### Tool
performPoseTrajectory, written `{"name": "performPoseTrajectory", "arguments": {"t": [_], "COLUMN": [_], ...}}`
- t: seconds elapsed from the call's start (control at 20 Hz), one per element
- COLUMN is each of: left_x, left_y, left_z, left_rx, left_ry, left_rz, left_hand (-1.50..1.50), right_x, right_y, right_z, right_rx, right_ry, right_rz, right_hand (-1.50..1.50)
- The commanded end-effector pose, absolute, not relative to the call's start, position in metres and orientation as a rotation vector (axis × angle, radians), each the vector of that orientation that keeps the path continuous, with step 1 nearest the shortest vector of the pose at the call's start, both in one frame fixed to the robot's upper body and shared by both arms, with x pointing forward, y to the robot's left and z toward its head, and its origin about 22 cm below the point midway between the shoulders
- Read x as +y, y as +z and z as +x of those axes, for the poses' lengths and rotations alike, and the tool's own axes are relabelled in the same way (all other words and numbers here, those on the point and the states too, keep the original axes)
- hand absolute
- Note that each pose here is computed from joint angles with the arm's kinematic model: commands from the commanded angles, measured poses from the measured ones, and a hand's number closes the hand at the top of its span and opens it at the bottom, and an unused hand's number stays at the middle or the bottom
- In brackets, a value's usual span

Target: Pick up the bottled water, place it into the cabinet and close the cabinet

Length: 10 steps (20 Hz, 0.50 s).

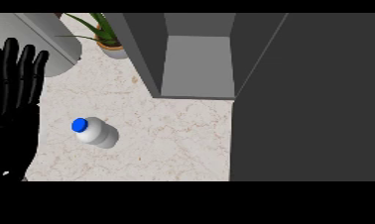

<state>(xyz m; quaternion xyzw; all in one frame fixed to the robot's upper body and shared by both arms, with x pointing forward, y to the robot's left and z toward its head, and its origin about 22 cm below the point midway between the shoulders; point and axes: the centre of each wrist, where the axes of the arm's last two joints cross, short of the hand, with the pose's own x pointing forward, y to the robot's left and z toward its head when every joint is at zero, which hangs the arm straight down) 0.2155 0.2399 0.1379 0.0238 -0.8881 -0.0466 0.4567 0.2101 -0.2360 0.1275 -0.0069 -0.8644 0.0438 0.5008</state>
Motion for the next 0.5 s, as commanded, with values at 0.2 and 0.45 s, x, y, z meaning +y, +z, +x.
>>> {"name": "performPoseTrajectory", "arguments": {"t": [0.2, 0.45], "left_x": [0.245, 0.229], "left_y": [0.128, 0.129], "left_z": [0.180, 0.148], "left_rx": [-2.060, -1.883], "left_ry": [0.152, 0.512], "left_rz": [0.504, 0.342], "left_hand": [-1.50, -1.50], "right_x": [-0.247, -0.243], "right_y": [0.119, 0.117], "right_z": [0.180, 0.155], "right_rx": [-1.996, -1.902], "right_ry": [0.151, 0.138], "right_rz": [-0.079, 0.176], "right_hand": [-1.50, -1.50]}}
